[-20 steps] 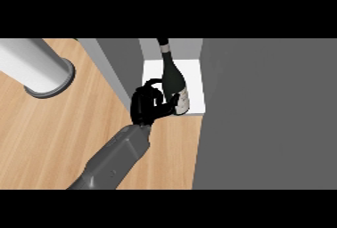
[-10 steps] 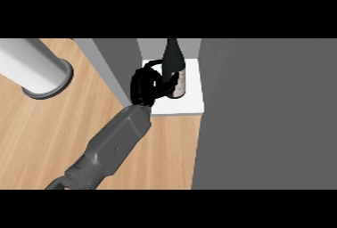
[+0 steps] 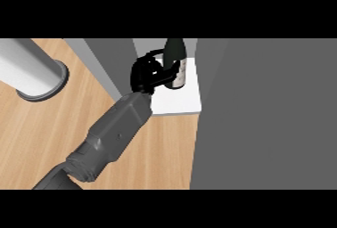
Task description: Pick up the wine, place it into the cabinet and close the cabinet
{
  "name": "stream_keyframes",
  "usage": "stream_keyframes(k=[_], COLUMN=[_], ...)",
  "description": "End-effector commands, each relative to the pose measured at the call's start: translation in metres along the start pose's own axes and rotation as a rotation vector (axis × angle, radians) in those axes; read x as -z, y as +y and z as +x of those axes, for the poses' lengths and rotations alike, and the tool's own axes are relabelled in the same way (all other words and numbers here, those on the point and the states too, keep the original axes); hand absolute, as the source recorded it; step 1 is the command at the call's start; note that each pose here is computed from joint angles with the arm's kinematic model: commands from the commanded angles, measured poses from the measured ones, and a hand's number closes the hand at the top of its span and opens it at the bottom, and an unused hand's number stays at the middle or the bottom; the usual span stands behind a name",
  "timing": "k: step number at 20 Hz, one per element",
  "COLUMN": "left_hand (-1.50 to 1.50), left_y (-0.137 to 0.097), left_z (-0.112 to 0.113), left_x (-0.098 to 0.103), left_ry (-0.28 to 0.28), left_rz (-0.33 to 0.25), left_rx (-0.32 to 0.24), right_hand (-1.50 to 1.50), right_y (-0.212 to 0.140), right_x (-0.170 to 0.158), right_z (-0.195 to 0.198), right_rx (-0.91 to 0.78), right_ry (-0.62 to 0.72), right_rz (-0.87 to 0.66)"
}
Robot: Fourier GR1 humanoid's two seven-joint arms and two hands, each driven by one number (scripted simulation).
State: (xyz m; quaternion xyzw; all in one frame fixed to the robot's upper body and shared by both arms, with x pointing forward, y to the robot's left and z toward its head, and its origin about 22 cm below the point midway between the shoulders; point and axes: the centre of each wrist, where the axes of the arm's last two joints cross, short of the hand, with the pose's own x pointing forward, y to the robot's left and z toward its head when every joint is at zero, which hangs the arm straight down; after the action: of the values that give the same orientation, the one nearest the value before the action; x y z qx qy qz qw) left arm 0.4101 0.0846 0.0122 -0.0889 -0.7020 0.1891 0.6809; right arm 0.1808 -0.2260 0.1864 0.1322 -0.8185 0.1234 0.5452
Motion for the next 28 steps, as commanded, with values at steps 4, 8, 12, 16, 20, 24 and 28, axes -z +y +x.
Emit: stream_keyframes(k=[4,8,12,16,20,24,28], left_hand=[1.5,1.5,1.5,1.5,1.5,1.5,1.5], left_y=[0.012,0.006,0.007,0.026,0.006,0.002,-0.006], left_z=[-0.006,-0.008,-0.01,-0.035,-0.025,-0.02,-0.019], left_x=[0.0,-0.006,-0.007,-0.03,-0.026,-0.022,-0.027], left_ry=[0.013,-0.024,0.03,0.021,0.033,0.031,-0.02], left_rz=[0.002,0.023,0.019,0.019,0.005,0.031,0.078], left_rx=[-0.015,-0.031,-0.011,-0.004,0.001,-0.03,-0.066], right_hand=[-1.5,-1.5,-1.5,-1.5,-1.5,-1.5,-1.5], right_y=[0.006,0.014,0.02,0.017,0.014,0.012,0.014], right_x=[0.0,0.011,0.017,0.012,0.009,0.016,0.017], right_z=[-0.014,-0.012,-0.008,-0.001,-0.01,-0.016,-0.013], right_rx=[0.018,0.015,0.015,0.032,0.049,0.044,0.029], right_ry=[-0.022,-0.01,-0.019,-0.031,-0.026,-0.019,-0.032], right_rz=[0.018,0.055,0.069,0.072,0.074,0.078,0.075])
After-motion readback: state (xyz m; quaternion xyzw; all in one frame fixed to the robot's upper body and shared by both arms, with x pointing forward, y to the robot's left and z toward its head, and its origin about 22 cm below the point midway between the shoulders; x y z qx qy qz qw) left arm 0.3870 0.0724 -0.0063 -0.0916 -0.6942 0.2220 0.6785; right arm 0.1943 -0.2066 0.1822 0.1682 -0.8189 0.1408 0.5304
